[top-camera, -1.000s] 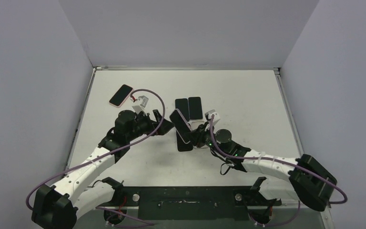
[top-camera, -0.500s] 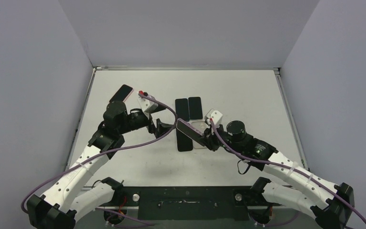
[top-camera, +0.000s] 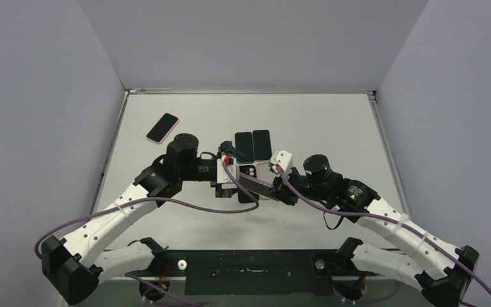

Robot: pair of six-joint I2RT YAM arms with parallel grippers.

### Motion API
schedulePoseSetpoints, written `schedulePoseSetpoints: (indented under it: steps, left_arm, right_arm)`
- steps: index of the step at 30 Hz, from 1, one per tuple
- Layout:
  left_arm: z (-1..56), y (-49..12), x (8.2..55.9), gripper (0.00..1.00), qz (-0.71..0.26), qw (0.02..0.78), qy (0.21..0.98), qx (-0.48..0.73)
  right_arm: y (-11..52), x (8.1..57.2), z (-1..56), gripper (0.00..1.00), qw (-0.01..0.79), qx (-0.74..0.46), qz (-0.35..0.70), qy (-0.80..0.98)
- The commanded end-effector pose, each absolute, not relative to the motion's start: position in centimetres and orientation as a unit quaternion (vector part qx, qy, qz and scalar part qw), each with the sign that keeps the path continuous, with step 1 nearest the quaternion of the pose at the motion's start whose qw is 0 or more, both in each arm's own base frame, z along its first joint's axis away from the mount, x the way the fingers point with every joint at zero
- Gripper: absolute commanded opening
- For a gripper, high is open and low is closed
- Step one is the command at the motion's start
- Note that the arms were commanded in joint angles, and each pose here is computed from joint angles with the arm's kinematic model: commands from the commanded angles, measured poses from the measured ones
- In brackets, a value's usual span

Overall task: Take the phone out of the phone case
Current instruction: Pick up the phone at the center of the board.

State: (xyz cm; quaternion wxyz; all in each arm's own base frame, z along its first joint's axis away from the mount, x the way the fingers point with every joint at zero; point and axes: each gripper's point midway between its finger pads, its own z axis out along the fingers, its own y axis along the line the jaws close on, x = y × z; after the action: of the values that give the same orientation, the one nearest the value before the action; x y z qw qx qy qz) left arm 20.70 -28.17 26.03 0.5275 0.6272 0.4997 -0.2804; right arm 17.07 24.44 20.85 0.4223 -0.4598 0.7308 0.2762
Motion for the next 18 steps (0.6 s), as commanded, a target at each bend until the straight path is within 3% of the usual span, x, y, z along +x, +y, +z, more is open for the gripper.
schedulePoseSetpoints:
  steps: [1,8,16,18]
  left_arm:
    - [27.3,-30.1,19.2,0.9,-0.281,0.523,0.428,0.681]
    - [24.9,-31.7,17.7,0.77,-0.316,0.484,0.43,0.694]
    - [23.3,-32.8,16.8,0.51,-0.366,0.448,0.443,0.685]
    - [23.0,-32.9,16.6,0.49,-0.374,0.441,0.447,0.682]
  right_arm:
    - [25.9,17.2,24.5,0.0,0.453,-0.482,0.303,0.686]
    - [26.7,17.5,24.3,0.0,0.449,-0.499,0.304,0.676]
    - [27.8,18.3,24.4,0.0,0.457,-0.519,0.302,0.656]
    - [27.9,18.5,24.5,0.0,0.462,-0.524,0.298,0.65]
